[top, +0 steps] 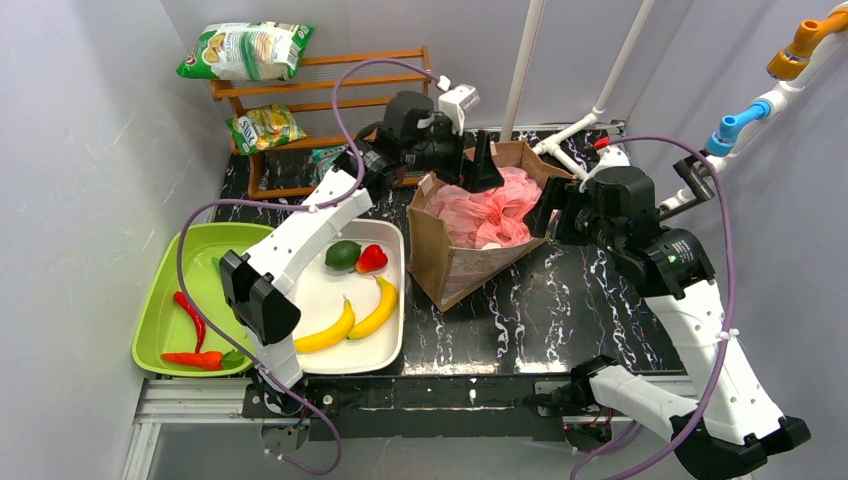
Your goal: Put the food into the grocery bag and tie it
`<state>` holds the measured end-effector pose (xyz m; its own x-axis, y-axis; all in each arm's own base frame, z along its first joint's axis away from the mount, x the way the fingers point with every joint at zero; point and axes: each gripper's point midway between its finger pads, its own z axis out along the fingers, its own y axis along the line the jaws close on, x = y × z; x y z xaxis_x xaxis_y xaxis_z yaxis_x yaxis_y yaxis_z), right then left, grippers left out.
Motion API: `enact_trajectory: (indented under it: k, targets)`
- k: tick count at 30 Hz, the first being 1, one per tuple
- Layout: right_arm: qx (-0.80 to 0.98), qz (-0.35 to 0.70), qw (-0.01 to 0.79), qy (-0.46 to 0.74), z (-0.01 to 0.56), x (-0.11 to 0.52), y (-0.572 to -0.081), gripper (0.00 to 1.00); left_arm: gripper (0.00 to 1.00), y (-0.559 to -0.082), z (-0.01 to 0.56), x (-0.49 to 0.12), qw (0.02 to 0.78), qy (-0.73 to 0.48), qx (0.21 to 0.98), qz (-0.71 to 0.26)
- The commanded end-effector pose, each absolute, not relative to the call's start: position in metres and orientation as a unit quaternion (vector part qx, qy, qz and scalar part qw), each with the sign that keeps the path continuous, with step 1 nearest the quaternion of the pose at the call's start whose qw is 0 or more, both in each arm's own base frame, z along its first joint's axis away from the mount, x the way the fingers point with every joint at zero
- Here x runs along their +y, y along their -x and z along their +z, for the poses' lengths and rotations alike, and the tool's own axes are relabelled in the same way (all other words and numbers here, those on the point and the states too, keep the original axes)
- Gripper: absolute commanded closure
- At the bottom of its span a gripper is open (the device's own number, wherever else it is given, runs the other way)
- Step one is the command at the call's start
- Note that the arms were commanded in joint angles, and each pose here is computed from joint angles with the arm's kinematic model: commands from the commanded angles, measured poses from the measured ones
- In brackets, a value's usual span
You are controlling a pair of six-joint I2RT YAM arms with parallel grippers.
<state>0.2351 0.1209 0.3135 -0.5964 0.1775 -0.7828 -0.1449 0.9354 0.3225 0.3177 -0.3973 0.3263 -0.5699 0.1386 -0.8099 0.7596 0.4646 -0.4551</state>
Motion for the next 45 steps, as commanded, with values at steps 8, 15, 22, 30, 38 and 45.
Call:
enact_trajectory:
  k: [8,15,22,30,38,45]
  targets:
    - [0.881,0.174,0.418,-0.141,0.31,0.107,-0.232,0.1,0.09,-0.373,0.342,-0.317,0.431,-0.188,0.826,-0.311]
    - [0.894,0.165,0.385,-0.159,0.289,0.112,-0.236,0.16,0.14,-0.385,0.314,-0.305,0.415,-0.184,0.843,-0.289]
    - [0.901,0.157,0.357,-0.192,0.266,0.116,-0.247,0.27,0.21,-0.378,0.288,-0.309,0.384,-0.189,0.849,-0.309]
    - [0.913,0.162,0.319,-0.197,0.247,0.123,-0.258,0.39,0.25,-0.376,0.274,-0.313,0.369,-0.188,0.853,-0.316]
    - [0.922,0.157,0.298,-0.19,0.237,0.122,-0.258,0.82,0.29,-0.38,0.261,-0.313,0.36,-0.188,0.86,-0.31]
    - [0.923,0.154,0.303,-0.182,0.237,0.12,-0.257,0.99,0.34,-0.383,0.245,-0.314,0.346,-0.183,0.869,-0.303]
